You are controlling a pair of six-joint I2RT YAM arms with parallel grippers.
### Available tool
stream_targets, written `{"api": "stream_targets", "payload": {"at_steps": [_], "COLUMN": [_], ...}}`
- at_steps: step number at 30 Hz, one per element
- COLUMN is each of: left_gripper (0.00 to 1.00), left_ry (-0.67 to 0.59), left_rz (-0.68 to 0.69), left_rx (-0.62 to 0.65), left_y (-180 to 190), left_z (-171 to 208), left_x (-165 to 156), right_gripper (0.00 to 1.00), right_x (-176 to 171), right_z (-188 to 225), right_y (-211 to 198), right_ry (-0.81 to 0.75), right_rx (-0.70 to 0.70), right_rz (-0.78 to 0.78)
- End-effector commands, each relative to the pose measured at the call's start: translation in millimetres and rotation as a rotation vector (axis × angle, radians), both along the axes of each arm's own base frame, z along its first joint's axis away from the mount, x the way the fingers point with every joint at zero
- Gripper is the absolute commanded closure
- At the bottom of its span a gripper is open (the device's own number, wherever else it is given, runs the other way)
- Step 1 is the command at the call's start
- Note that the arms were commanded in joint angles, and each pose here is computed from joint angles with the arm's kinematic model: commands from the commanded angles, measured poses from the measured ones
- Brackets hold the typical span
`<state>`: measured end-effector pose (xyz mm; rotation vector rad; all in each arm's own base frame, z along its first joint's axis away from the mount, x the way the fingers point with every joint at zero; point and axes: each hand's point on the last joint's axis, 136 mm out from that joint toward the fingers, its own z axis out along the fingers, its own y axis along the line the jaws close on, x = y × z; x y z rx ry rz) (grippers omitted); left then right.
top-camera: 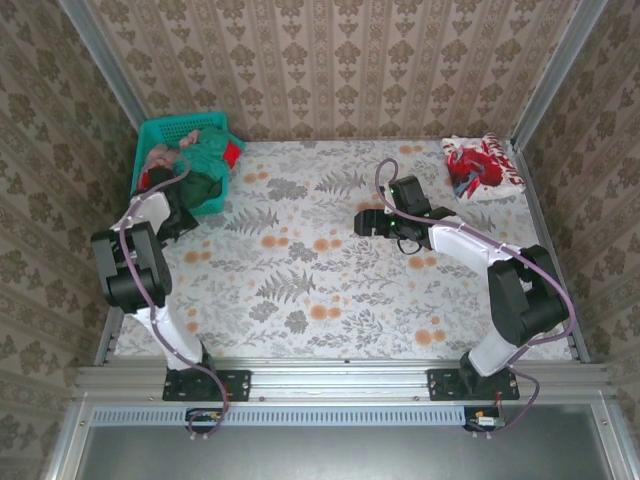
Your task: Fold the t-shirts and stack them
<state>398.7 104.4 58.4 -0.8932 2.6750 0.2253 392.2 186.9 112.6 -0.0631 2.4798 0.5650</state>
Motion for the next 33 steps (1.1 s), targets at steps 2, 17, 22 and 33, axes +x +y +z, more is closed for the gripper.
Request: {"api": "stream_targets", "payload": {"at_steps": [2, 17, 22, 33], "left_gripper": [0.3, 0.34, 0.32, 0.24], "left_ry": [-0.023, 0.022, -0.02, -0.254], "left_rz": [0.013, 0.107, 0.118, -0.113], "left_rx": [0.078, 0.133, 0.167, 0.121], "left_y": [28, 74, 80, -14], "left_z": [18, 27, 55, 142], "left_x": [19, 7, 2, -13], "right_gripper": [0.15, 0.14, 0.14, 0.14], "right_x": [-3, -1, -1, 0], "right_z": [-2, -8, -6, -4], "right_y": [-4, 0, 0, 0], "right_ry": [-0.002, 0.021, 0.018, 0.013], "right_rx": [-0.012, 0.001, 0.004, 0.003], "right_rz": [0.007, 0.023, 0.024, 0.023]}}
